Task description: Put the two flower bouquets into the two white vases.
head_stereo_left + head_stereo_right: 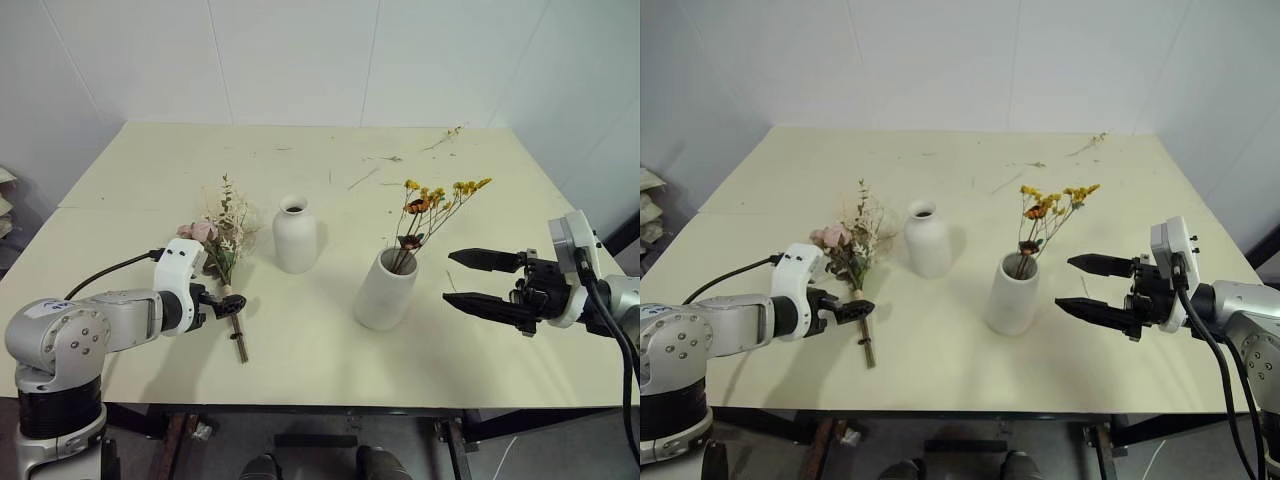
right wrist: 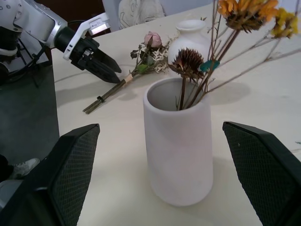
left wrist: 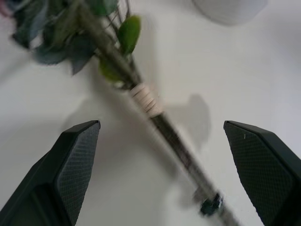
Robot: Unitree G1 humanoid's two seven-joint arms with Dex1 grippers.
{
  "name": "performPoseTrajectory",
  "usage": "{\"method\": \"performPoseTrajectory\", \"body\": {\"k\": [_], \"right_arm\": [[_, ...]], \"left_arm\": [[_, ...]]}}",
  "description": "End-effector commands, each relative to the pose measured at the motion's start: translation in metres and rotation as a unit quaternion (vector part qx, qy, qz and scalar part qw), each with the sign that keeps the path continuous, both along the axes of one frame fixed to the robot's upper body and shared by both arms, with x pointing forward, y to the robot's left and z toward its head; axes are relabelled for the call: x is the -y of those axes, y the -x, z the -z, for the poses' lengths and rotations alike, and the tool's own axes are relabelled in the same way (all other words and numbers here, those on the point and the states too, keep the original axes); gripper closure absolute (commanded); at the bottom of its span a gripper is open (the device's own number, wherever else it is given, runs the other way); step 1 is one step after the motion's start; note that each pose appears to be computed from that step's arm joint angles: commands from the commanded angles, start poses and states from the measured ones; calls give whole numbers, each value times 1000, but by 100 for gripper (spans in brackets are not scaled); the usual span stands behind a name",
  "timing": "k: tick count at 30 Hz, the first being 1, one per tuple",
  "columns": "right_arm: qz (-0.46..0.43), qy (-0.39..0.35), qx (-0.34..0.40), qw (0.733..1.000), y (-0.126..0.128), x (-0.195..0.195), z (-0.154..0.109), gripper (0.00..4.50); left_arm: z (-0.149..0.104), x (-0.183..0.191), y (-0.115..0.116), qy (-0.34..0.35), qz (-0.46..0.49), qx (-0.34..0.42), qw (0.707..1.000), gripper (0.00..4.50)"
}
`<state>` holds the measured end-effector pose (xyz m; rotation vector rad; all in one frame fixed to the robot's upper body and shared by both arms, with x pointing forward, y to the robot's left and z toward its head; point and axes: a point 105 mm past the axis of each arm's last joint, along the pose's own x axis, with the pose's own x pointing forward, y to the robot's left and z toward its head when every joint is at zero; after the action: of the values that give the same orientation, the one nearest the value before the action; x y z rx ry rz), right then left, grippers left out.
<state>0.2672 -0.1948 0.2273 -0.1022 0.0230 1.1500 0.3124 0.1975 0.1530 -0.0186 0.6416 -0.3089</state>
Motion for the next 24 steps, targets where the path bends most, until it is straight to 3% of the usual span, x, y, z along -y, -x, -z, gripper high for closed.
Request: {"method": "performPoseTrajectory", "body": {"k": [1, 16, 19, 24], "right_arm": [[-6, 2, 14, 1000, 5, 1, -7, 6], [2, -2, 14, 1000, 7, 4, -2, 6], [5, -2, 15, 1000, 7, 5, -1, 0], [10, -3, 17, 1000, 8, 7, 0, 0]], "left_arm": [[-1, 6, -8, -9, -8, -5, 1000, 0], [0, 27, -21, -26, -14, -69, 997, 0], [5, 24, -21, -31, -30, -81, 996, 55], [9, 21, -20, -46, -40, -90, 994, 208]]}}
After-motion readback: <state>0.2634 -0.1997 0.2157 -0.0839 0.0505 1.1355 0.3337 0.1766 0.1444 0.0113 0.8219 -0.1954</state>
